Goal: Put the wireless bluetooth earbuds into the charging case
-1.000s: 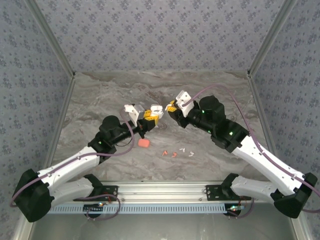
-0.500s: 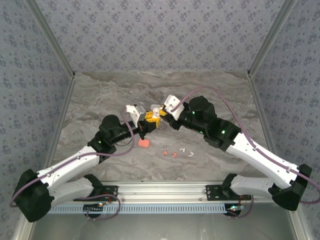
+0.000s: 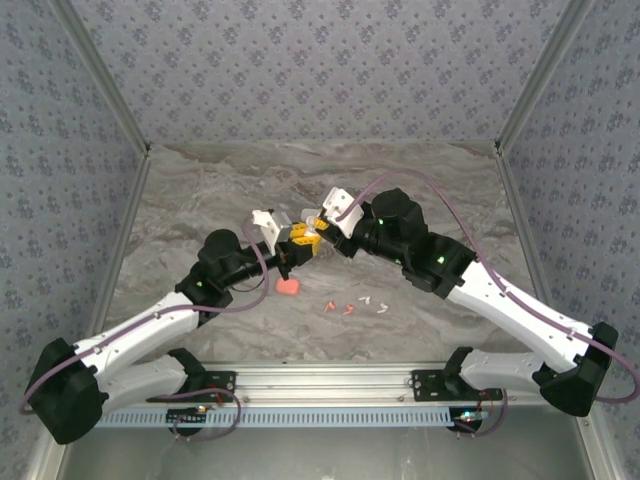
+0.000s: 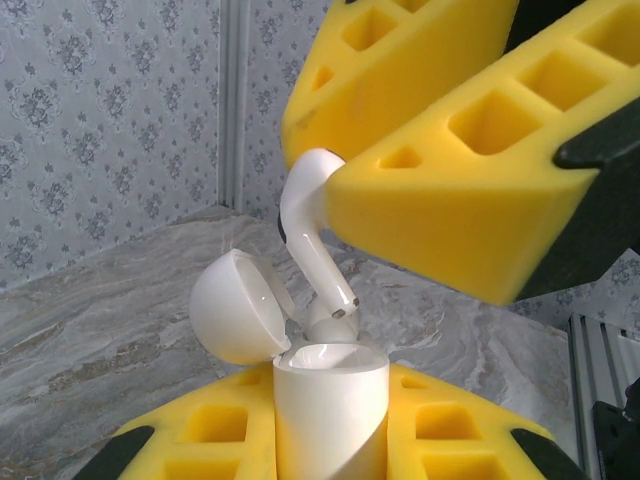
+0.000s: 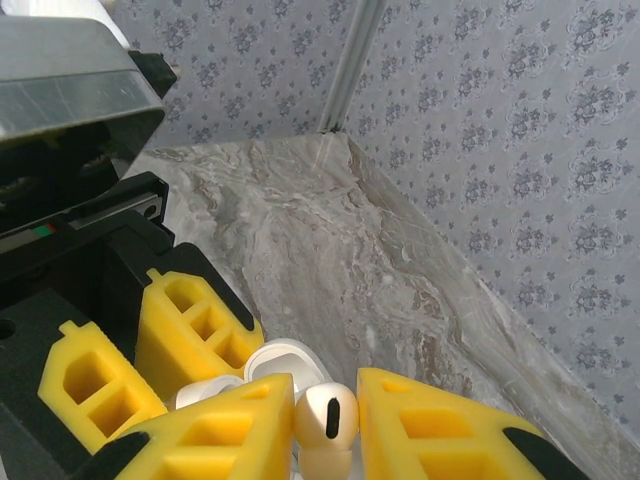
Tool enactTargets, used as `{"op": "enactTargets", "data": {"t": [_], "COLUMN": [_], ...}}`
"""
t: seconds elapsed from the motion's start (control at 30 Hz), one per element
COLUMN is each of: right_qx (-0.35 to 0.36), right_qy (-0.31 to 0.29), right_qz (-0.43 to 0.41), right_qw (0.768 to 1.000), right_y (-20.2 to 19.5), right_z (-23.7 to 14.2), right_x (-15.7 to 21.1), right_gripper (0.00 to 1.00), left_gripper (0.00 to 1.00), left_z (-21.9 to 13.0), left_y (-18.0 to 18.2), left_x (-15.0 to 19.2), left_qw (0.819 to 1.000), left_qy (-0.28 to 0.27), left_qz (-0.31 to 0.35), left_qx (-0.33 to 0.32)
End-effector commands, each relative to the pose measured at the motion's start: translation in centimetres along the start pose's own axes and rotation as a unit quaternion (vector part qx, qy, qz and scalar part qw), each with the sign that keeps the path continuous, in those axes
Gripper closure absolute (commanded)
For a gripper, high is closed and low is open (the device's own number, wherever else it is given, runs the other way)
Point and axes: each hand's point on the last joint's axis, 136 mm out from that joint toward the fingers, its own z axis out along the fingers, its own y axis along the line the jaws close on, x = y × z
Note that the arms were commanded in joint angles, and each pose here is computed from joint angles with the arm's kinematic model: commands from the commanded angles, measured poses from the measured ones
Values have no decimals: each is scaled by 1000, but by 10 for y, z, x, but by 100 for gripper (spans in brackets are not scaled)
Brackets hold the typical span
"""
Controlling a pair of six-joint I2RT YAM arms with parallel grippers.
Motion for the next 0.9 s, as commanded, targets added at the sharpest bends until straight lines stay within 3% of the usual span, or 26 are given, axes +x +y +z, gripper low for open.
{"op": "enactTargets", "data": {"t": [0.0, 0.6, 0.67, 0.87], "right_qx": [-2, -41, -47, -60], "right_qy": [-9, -20, 0, 7], "right_qz": [-6, 12, 13, 23], "right_qw": [1000, 999, 999, 998], "right_y": [0, 15, 20, 23], "right_z": [-1, 1, 5, 6], "right_x": [-11, -12, 5, 11], "right_gripper": [75, 76, 76, 76], "left_gripper": [100, 100, 100, 100], "left_z": [3, 4, 4, 3], "left_y": [-8, -3, -2, -2], "left_x": [-23, -26, -26, -26], "left_qw": [999, 999, 999, 999], "left_qy": [-25, -39, -40, -42], "left_qz": [17, 9, 9, 10], "left_qx": [17, 3, 2, 1]}}
